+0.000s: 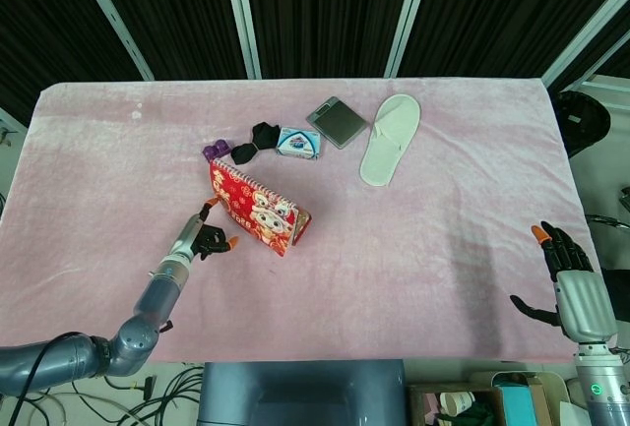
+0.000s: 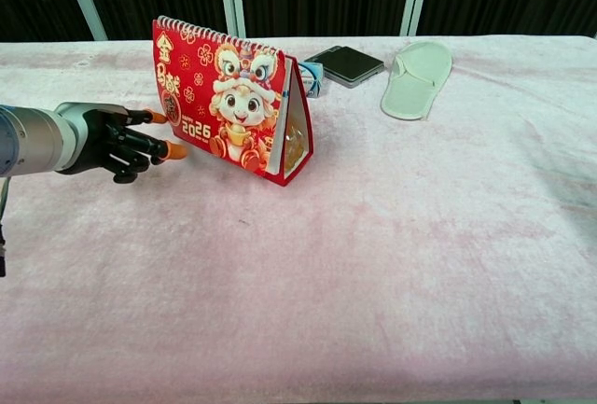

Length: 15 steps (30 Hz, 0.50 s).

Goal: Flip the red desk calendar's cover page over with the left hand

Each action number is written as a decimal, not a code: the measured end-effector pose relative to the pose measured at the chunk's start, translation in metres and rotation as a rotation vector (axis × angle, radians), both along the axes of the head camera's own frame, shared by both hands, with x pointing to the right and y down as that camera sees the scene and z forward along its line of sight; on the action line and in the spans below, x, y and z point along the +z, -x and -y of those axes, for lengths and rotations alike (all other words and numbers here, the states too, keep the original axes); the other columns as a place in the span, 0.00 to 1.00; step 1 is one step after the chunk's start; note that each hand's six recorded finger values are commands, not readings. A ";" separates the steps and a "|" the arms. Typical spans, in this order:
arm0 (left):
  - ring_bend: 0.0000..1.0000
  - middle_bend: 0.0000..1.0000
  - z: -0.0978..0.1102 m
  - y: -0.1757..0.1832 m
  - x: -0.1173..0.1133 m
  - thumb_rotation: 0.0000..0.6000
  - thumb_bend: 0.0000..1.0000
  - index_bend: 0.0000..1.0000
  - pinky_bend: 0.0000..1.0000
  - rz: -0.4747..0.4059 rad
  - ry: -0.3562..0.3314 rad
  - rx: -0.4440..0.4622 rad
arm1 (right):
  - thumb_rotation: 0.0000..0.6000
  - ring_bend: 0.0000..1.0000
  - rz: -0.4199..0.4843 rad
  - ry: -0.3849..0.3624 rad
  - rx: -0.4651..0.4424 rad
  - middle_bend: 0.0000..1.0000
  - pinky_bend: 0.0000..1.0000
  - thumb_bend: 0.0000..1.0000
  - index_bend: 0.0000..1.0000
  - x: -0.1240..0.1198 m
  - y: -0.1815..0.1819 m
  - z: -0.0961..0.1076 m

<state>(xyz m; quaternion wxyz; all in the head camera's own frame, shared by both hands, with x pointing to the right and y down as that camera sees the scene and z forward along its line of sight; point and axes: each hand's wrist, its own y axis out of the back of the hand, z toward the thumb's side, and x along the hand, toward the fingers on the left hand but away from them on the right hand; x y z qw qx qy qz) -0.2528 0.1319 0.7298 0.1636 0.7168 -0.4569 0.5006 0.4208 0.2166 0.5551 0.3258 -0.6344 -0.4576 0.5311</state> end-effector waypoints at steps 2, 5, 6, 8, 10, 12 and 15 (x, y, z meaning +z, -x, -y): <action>0.79 0.75 -0.001 -0.004 0.000 1.00 0.33 0.00 0.85 -0.005 0.003 0.012 | 1.00 0.00 0.000 0.001 0.000 0.00 0.11 0.10 0.00 0.000 0.000 0.000; 0.79 0.75 -0.003 -0.010 -0.002 1.00 0.33 0.00 0.85 -0.013 0.005 0.028 | 1.00 0.00 0.000 0.001 -0.001 0.00 0.11 0.10 0.00 0.000 0.000 0.000; 0.79 0.75 -0.003 -0.012 -0.002 1.00 0.33 0.00 0.85 -0.018 0.006 0.033 | 1.00 0.00 0.000 0.001 -0.001 0.00 0.11 0.10 0.00 0.000 0.000 0.000; 0.79 0.75 -0.005 -0.017 -0.005 1.00 0.33 0.00 0.85 -0.030 0.008 0.047 | 1.00 0.00 0.001 0.001 0.000 0.00 0.11 0.10 0.00 0.000 0.000 0.000; 0.79 0.75 -0.007 -0.023 -0.007 1.00 0.33 0.00 0.85 -0.042 0.008 0.063 | 1.00 0.00 0.000 0.001 -0.001 0.00 0.11 0.10 0.00 0.000 0.000 0.000; 0.79 0.75 -0.009 -0.030 -0.012 1.00 0.33 0.00 0.85 -0.058 0.004 0.085 | 1.00 0.00 0.001 0.001 -0.001 0.00 0.11 0.10 0.00 0.000 0.000 0.000; 0.80 0.75 -0.013 -0.041 -0.022 1.00 0.33 0.00 0.85 -0.085 -0.013 0.120 | 1.00 0.00 0.001 0.000 -0.001 0.00 0.11 0.10 0.00 0.000 -0.001 0.000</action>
